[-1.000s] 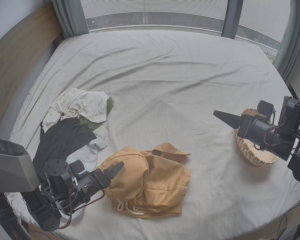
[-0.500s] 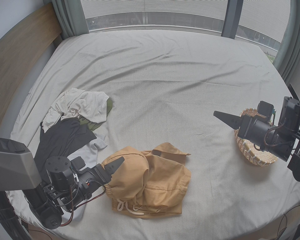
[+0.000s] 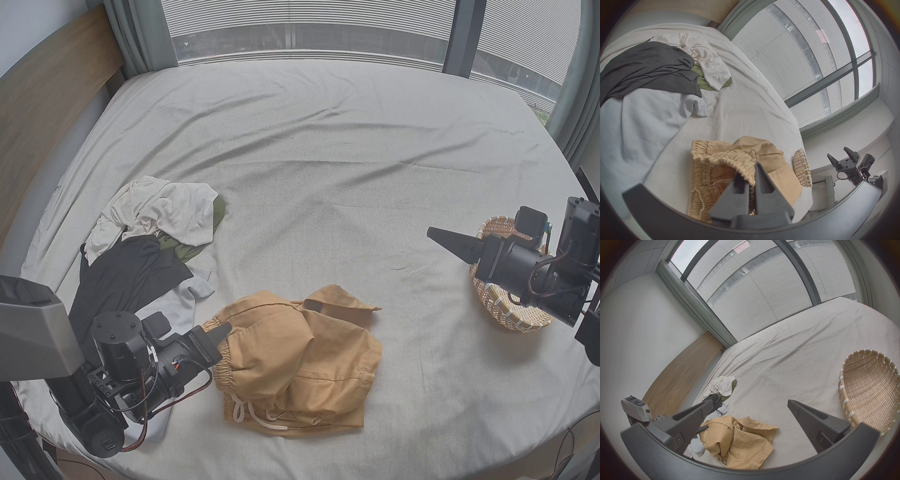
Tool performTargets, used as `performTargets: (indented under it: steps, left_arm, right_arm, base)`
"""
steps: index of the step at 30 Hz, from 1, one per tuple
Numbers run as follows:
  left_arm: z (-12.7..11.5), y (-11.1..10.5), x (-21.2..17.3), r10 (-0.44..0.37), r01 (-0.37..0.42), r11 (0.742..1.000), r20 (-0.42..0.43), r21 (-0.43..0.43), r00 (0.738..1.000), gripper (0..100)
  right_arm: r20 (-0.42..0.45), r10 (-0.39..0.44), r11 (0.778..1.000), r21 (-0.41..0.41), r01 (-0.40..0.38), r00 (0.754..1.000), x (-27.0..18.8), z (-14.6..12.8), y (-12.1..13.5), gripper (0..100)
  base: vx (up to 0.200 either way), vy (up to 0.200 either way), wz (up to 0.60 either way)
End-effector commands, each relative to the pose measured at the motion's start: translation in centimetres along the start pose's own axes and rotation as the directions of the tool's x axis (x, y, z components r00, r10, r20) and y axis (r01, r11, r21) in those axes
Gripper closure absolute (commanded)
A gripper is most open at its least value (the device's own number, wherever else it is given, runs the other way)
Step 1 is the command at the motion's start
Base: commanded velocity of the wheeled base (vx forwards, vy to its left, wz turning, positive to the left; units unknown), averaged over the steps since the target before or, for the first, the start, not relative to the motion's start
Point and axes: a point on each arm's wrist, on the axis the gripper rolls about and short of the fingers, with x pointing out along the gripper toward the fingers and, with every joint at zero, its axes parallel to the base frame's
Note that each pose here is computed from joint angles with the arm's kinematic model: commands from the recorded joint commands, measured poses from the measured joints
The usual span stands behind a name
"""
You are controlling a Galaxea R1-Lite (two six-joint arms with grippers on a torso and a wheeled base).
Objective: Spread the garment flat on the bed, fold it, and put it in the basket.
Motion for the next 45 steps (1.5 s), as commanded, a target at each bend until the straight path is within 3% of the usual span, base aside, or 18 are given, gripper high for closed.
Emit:
performTargets:
  steps: [1, 15, 20, 28, 37, 41, 45]
  left_arm:
    - [0.8, -0.9, -0.6, -0.040, 0.040, 0.999, 0.031, -0.001, 0.999, 100]
    - [2.8, -3.4, -2.9, -0.175, 0.175, 0.985, 0.093, 0.014, 0.980, 100]
    - [2.9, -3.4, -2.9, -0.178, 0.177, 0.984, 0.094, 0.019, 0.979, 100]
    - [2.9, -3.6, -2.8, -0.204, 0.202, 0.979, 0.074, 0.030, 0.976, 100]
    - [3.0, -3.6, -3.2, -0.236, 0.233, 0.971, 0.050, 0.045, 0.971, 100]
    - [3.0, -3.6, -3.1, -0.237, 0.234, 0.971, 0.049, 0.046, 0.970, 100]
    - [3.2, -3.3, -3.1, -0.226, 0.224, 0.974, 0.053, 0.045, 0.973, 100]
  right_arm:
    - [-0.012, 0.002, 1.000, 0.003, -0.002, 1.000, -0.2, -0.4, 0.0, 0]
    - [-0.132, 0.068, 0.995, 0.082, -0.058, 0.989, 0.8, -4.6, 0.2, 0]
    - [-0.173, 0.084, 0.988, 0.140, -0.060, 0.981, 0.3, -5.6, -0.1, 0]
    - [-0.296, 0.044, 0.986, 0.168, 0.006, 0.954, 0.0, -8.7, -1.4, 0]
    - [-0.279, 0.078, 0.982, 0.186, -0.025, 0.957, -0.3, -9.9, -1.8, 0]
    - [-0.334, 0.059, 0.981, 0.193, 0.007, 0.941, 0.2, -11.2, -2.4, 0]
    - [-0.345, 0.081, 0.980, 0.200, -0.011, 0.935, 0.7, -11.9, -2.6, 0]
  base:
    - [0.000, 0.000, 0.00]
    - [0.000, 0.000, 0.00]
    - [0.000, 0.000, 0.00]
    - [0.000, 0.000, 0.00]
    - [0.000, 0.000, 0.00]
    - [0.000, 0.000, 0.00]
    - [0.000, 0.000, 0.00]
